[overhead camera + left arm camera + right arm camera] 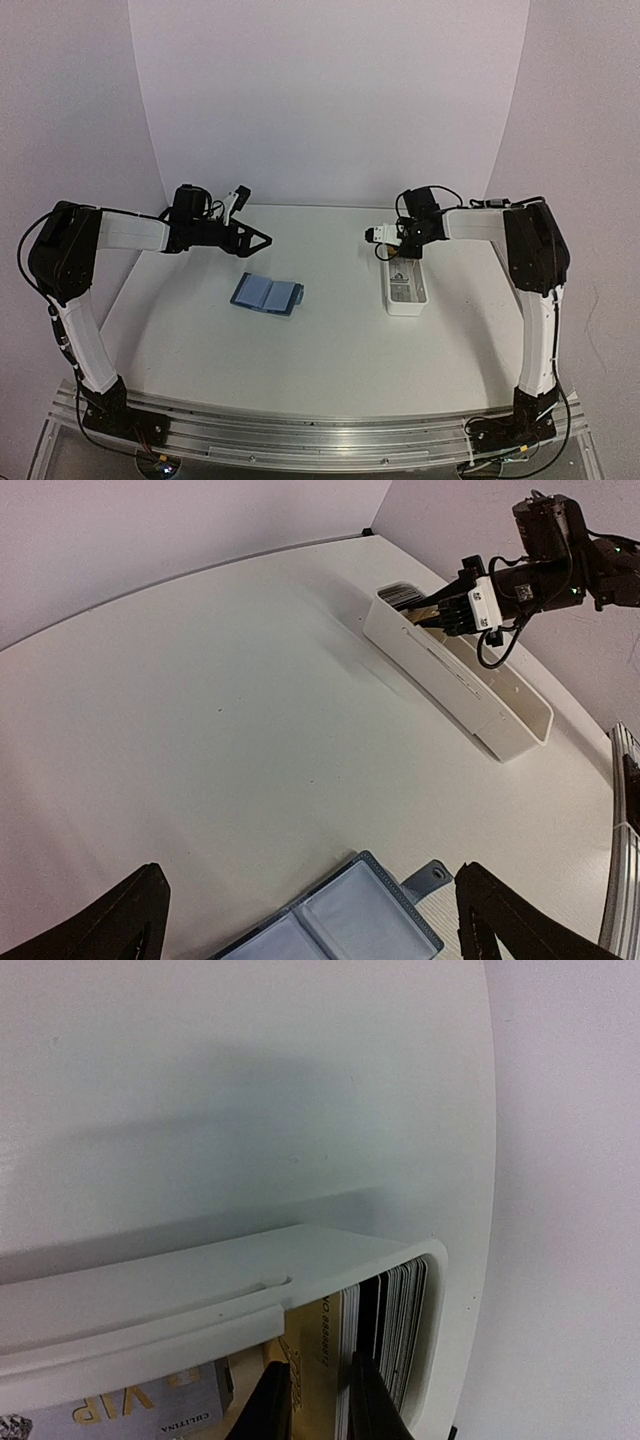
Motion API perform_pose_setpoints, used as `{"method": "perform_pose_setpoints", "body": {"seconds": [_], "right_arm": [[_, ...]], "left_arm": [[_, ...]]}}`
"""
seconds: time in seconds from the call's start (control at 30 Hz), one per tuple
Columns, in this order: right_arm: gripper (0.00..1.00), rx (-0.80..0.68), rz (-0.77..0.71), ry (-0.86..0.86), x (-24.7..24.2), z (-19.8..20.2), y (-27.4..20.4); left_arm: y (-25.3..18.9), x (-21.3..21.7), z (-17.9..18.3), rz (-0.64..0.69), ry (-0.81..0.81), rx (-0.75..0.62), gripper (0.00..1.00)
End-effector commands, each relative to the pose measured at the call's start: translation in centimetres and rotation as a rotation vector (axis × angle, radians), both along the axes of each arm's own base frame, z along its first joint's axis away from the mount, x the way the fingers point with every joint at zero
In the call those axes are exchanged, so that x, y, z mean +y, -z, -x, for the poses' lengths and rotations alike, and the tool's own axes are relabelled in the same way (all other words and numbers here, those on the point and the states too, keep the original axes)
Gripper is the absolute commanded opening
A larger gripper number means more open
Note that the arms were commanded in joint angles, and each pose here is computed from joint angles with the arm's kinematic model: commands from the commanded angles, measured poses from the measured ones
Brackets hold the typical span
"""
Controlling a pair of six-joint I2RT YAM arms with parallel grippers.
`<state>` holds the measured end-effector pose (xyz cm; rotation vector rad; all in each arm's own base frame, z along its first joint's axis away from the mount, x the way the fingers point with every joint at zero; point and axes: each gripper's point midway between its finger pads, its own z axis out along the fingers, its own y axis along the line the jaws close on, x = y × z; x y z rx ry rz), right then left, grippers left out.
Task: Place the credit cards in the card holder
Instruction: Pick up the credit card from the storage box.
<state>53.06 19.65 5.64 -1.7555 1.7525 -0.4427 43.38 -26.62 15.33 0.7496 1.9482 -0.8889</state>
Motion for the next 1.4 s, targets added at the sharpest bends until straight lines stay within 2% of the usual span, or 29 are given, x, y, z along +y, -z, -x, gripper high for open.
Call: {"method": "perform_pose_setpoints", "body": {"seconds": [0.0, 0.27, 0.4, 0.63, 0.8, 0.93, 1.17, 1.23, 1.37], "right_arm": [[0.21, 0.119, 0.035, 0.010, -0.9, 3.3, 1.8], [0.27, 0.082, 0.027, 0.045, -1.0, 2.4, 1.0], [0.19, 0.077, 0.008, 0.049, -0.7, 1.9, 1.0], [0.24, 0.098, 0.009, 0.056, -0.6, 1.7, 2.5], [0.22, 0.027, -0.007, 0.100, -0.4, -0.5, 1.5], [0.24, 0.056, 0.022, 0.078, -0.6, 0.1, 3.2], [0.20, 0.089, 0.001, 0.071, -0.4, 0.9, 3.8], [0.23, 0.103, 0.006, 0.067, -0.5, 1.2, 4.3], [0.51, 0.121, 0.023, 0.076, -0.8, 1.5, 5.5]], "left_arm": [[0.1, 0.1, 0.1, 0.008, 0.009, -0.005, 0.99], [0.2, 0.0, 0.3, 0.012, 0.013, -0.002, 1.00], [0.0, 0.1, 0.2, 0.009, 0.011, -0.008, 0.99], [0.1, 0.1, 0.4, 0.007, 0.010, -0.004, 0.99], [0.0, 0.1, 0.3, 0.005, 0.011, -0.007, 0.99], [0.0, 0.2, 0.4, 0.004, 0.010, -0.008, 1.00], [0.1, 0.2, 0.4, -0.006, 0.008, -0.008, 0.99], [0.2, 0.2, 0.3, -0.002, 0.009, -0.005, 0.99], [0.1, 0.1, 0.2, 0.003, 0.012, -0.008, 0.99]]}}
